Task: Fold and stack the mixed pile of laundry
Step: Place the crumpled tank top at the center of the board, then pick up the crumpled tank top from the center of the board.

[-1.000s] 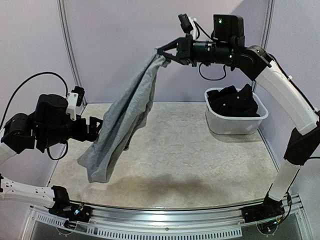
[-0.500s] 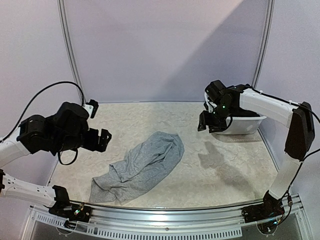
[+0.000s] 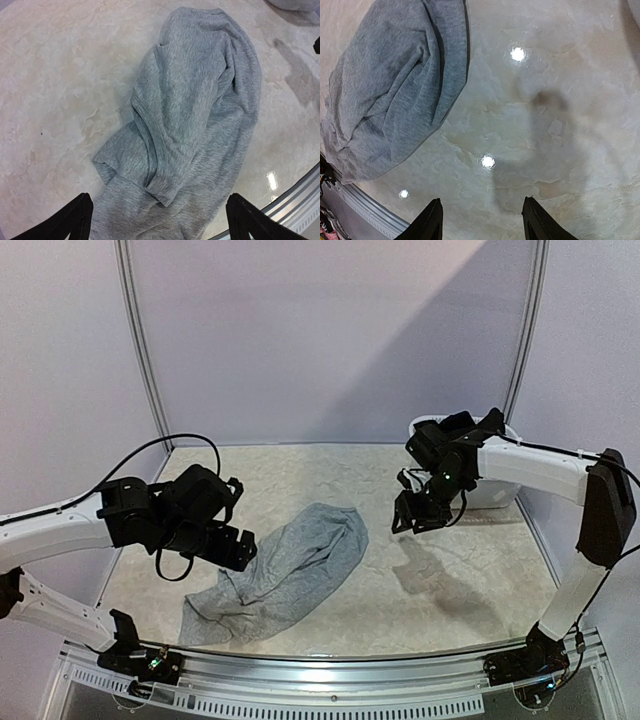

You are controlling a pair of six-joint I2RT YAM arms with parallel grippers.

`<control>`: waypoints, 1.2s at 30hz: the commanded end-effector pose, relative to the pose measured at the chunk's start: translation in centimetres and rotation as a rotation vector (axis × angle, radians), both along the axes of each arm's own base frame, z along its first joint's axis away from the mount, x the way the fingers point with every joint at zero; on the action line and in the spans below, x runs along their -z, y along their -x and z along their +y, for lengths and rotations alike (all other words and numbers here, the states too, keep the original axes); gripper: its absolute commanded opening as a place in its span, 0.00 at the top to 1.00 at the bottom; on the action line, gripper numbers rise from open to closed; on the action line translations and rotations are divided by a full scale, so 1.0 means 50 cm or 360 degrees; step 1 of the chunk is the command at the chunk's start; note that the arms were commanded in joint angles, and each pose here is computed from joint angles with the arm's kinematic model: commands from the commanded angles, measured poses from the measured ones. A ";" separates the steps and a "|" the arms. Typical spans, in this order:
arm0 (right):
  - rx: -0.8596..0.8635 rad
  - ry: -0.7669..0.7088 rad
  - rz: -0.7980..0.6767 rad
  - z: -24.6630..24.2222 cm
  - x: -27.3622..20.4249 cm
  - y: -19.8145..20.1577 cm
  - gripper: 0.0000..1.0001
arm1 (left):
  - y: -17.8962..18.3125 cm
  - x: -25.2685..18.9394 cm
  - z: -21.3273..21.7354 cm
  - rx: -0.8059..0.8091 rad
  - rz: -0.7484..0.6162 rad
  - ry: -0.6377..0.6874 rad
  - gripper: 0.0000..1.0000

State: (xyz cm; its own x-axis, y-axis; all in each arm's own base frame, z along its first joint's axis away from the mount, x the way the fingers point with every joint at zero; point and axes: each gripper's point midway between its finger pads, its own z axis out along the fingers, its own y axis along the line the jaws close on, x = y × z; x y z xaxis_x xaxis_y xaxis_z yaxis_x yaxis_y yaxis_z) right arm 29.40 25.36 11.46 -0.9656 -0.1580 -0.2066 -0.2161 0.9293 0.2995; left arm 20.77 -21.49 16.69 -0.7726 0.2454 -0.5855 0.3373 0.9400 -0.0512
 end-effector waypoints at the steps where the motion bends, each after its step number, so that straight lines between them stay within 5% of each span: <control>1: -0.0066 -0.0091 -0.0055 0.025 -0.021 0.008 0.46 | -0.028 0.026 -0.025 -0.0067 0.0173 0.0191 0.06; 10: -0.0041 -0.0014 -0.0103 0.015 -0.042 -0.013 0.45 | -0.096 0.059 -0.034 -0.0118 0.0420 0.0528 0.10; 16: -0.0006 -0.0041 -0.0107 0.015 -0.057 -0.011 0.29 | -0.139 0.071 -0.030 -0.0131 0.0488 0.0729 0.12; 20: 0.0037 -0.0037 -0.0121 0.008 -0.068 -0.011 0.08 | -0.166 0.091 -0.028 -0.0152 0.0534 0.0781 0.14; 36: 0.0093 0.0026 -0.0189 -0.020 -0.106 -0.010 0.07 | -0.221 0.179 -0.038 -0.0179 0.0661 0.0753 0.26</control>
State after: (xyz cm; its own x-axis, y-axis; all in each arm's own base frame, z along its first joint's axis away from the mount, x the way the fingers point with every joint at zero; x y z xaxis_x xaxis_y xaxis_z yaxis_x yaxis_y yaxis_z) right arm 29.89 24.83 14.83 -0.9523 -0.1237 -0.2789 -0.2012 0.9418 0.2693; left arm 30.42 -23.74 7.92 -0.9689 -0.0525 -0.2419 0.0992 0.8131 -0.5737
